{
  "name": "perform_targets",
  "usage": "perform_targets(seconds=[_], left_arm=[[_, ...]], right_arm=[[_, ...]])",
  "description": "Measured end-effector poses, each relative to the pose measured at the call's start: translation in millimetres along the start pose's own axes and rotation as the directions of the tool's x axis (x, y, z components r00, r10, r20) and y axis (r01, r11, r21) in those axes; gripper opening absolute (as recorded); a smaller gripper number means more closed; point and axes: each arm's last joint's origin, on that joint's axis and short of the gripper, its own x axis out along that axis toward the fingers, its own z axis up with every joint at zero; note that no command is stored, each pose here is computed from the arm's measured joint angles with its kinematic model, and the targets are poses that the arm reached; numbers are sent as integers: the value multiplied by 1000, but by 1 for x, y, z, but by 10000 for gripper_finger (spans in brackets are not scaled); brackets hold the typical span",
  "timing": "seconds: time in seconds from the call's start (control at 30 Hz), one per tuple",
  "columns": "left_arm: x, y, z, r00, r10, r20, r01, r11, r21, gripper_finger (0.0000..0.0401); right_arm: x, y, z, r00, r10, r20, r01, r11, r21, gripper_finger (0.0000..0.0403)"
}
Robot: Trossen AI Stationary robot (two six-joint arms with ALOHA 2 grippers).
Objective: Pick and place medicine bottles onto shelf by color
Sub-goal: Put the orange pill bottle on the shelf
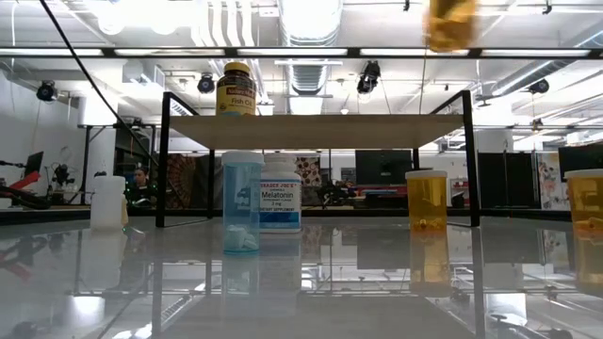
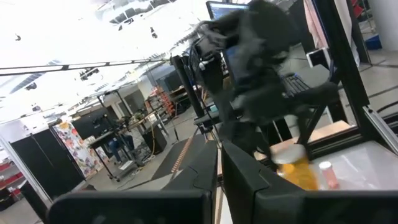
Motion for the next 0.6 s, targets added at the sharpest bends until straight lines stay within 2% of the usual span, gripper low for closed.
perform_targets(seconds=[0.13, 0.3, 0.5, 0.6], left_arm=[[-2, 3, 2, 1000, 6, 9, -6, 1000, -8, 5], [-3, 5, 4, 1000, 19, 10, -19, 1000, -3, 5], [-3, 5, 4, 1000, 24, 6, -24, 1000, 10, 5], [-3, 5, 4, 1000, 24, 6, -24, 1000, 11, 5]], right_arm=[[-18, -41, 27, 997, -40, 60, 39, 999, 11, 202], [-33, -105, 52, 985, -118, 130, 110, 992, 62, 201], [-40, -181, 63, 953, -239, 187, 202, 959, 197, 201], [-36, -209, 65, 953, -234, 191, 185, 952, 242, 201]])
